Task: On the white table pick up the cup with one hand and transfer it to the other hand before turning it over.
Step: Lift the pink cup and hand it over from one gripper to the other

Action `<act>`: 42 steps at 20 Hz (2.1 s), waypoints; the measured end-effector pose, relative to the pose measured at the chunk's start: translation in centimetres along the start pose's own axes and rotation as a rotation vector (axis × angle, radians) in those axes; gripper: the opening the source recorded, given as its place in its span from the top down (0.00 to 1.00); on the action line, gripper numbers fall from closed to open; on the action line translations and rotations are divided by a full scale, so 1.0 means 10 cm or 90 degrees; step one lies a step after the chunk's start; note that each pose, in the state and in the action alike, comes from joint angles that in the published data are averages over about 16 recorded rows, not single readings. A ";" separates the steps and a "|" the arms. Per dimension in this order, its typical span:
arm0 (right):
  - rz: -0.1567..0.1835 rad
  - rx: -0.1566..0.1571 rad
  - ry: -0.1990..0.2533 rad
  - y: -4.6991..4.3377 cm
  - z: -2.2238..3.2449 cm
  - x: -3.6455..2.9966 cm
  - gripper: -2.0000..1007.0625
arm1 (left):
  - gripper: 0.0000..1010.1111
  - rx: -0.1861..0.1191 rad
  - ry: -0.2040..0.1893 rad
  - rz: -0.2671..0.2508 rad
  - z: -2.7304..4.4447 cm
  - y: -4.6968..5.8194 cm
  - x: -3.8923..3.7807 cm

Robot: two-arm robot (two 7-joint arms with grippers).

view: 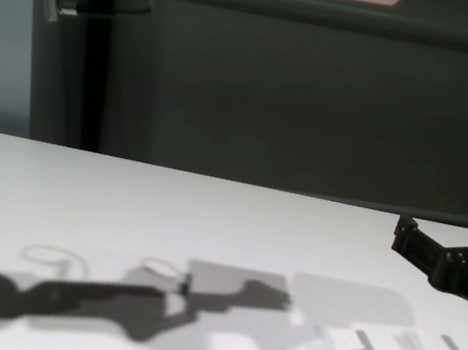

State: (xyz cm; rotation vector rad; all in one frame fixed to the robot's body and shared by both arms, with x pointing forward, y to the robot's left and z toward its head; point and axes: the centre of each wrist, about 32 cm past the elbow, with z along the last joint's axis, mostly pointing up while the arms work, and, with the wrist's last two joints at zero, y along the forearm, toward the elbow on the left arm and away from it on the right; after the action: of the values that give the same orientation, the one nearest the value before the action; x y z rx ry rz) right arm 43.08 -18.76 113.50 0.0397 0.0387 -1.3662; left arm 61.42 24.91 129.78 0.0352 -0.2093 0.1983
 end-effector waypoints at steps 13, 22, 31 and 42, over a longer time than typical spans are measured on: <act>0.000 0.000 0.000 0.000 0.000 0.000 0.00 | 0.95 -0.029 0.017 -0.003 0.013 -0.04 0.049; 0.000 0.000 0.000 0.000 0.000 0.000 0.00 | 0.95 -0.037 0.024 -0.007 0.005 -0.03 0.052; 0.000 0.000 0.000 0.001 0.001 0.000 0.01 | 0.95 -0.036 0.026 -0.010 -0.004 -0.02 0.044; 0.006 0.052 0.068 0.150 0.159 0.004 0.01 | 0.95 -0.035 0.026 -0.009 -0.005 -0.02 0.043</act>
State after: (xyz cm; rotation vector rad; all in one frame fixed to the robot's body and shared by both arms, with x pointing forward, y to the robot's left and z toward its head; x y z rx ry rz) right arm 44.56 -18.57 115.09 0.1811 0.0724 -1.3554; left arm 61.88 24.77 129.82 -0.0219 -0.1742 0.1783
